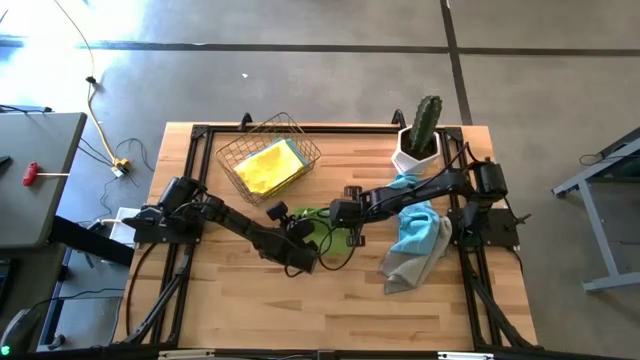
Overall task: Fold microfiber towels
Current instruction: Fold the green microfiber towel, then put the folded green microfiber towel into the wire basket
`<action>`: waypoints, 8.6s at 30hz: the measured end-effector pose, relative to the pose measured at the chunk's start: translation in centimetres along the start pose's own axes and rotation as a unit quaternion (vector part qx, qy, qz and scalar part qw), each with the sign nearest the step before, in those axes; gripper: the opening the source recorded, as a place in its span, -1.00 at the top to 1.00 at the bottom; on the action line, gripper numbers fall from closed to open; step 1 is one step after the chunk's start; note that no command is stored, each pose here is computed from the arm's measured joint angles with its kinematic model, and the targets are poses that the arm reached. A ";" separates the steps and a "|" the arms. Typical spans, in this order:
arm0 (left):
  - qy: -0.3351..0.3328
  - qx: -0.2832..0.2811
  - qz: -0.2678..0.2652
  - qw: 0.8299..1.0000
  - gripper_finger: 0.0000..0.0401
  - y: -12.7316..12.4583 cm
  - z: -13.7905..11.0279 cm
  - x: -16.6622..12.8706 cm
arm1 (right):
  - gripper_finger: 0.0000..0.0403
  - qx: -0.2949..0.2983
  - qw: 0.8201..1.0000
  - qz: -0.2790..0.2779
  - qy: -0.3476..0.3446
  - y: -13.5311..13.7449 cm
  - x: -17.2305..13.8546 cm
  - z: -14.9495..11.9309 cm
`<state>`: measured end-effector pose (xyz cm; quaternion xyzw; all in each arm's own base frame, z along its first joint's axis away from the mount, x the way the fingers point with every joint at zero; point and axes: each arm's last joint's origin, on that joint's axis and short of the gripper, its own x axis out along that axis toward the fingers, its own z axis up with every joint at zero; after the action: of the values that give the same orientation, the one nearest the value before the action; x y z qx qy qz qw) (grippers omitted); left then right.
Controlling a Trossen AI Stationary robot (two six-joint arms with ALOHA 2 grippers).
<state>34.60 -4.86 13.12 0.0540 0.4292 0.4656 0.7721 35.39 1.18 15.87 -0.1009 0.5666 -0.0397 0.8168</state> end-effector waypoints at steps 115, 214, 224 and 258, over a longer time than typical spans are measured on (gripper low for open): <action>-0.017 0.070 -0.385 0.920 0.93 -1.2 -2.6 -0.8 | 0.09 0.508 0.820 0.197 -0.176 6.4 2.4 -8.0; -0.080 -0.057 -0.456 0.884 0.97 3.2 3.8 2.5 | 0.31 -0.006 0.981 0.013 -0.193 7.6 -6.0 -5.8; 0.040 0.038 -0.370 0.927 0.99 11.0 8.4 4.8 | 0.05 0.157 0.972 0.025 -0.172 5.5 -11.8 -6.9; 0.189 0.171 -0.281 0.925 0.99 28.4 11.5 8.6 | 0.04 0.183 0.970 0.019 -0.158 5.4 -12.4 -7.6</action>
<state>25.41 21.28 28.79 -0.0264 0.6376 0.1502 0.7551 23.61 7.76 23.55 0.0559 0.4149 -0.1111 0.9013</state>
